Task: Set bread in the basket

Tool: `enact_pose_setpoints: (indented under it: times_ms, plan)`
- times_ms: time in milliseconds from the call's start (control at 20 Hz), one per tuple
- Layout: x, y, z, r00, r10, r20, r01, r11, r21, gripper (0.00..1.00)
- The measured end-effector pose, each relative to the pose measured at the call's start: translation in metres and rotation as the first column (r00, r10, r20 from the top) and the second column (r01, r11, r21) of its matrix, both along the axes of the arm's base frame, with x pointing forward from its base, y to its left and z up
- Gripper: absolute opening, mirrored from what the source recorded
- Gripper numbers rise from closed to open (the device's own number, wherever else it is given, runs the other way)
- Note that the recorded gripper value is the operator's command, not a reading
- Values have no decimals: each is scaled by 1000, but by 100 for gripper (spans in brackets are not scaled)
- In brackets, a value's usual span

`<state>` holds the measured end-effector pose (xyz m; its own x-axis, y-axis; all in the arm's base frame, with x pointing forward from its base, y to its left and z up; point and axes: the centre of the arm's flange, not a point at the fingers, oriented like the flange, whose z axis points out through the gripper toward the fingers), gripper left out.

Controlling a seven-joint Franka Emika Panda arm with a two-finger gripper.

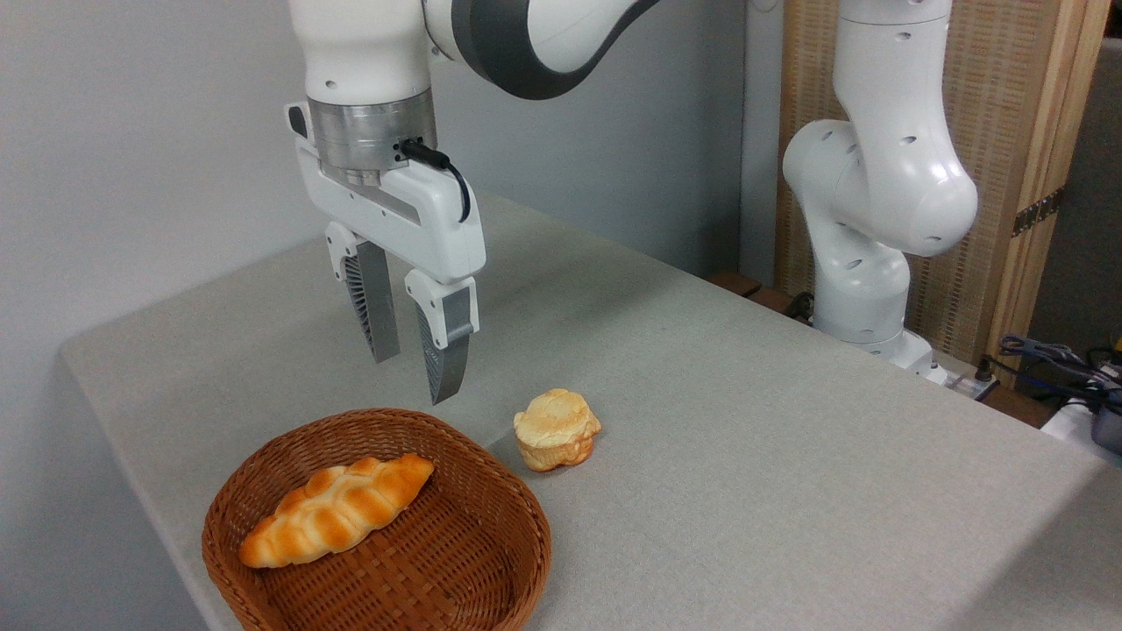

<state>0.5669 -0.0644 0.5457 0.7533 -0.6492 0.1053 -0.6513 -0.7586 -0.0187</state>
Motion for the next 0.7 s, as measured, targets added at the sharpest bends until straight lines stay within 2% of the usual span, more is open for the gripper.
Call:
enact_pose_setpoints:
  times_ms: [700]
  plan:
    - [-2,-4,2,1000,-6,3,6,1000,1,100]
